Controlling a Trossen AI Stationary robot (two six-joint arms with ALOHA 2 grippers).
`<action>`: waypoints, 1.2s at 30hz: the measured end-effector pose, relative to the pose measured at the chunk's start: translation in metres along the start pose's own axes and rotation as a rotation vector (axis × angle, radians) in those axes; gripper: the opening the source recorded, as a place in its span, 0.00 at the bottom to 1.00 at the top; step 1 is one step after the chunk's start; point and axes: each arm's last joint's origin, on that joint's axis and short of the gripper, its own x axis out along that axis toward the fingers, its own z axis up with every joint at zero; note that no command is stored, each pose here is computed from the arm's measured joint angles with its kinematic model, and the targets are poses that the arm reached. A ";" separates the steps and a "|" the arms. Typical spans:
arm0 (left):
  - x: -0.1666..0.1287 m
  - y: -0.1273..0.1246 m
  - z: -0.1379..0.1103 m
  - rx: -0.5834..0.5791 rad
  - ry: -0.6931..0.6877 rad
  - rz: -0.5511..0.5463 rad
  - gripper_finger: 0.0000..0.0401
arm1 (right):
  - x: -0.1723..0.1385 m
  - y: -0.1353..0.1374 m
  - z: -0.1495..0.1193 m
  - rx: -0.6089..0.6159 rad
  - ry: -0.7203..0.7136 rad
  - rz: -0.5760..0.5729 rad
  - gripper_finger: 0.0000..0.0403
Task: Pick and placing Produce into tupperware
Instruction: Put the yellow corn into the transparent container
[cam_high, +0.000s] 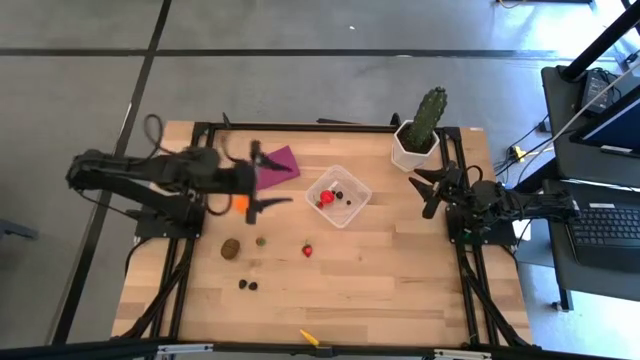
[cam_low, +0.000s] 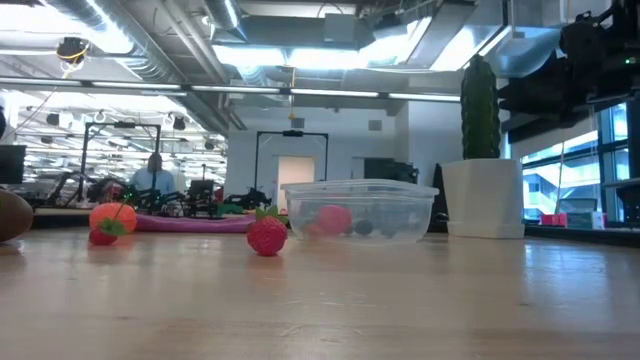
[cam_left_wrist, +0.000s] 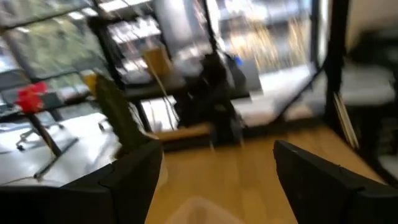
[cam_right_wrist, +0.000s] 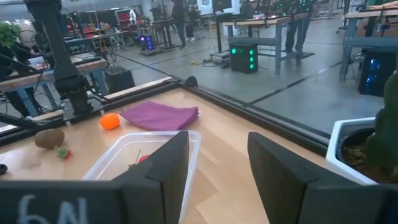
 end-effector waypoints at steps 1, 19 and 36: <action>0.008 -0.004 0.005 0.032 0.051 -0.027 0.74 | 0.000 0.000 0.000 0.000 0.000 0.000 0.42; 0.096 -0.131 -0.001 0.082 0.535 -0.381 0.69 | 0.000 0.001 0.000 0.000 0.006 0.027 0.42; 0.114 -0.269 -0.073 0.091 0.651 -0.559 0.63 | 0.000 0.001 0.000 0.114 0.008 0.026 0.42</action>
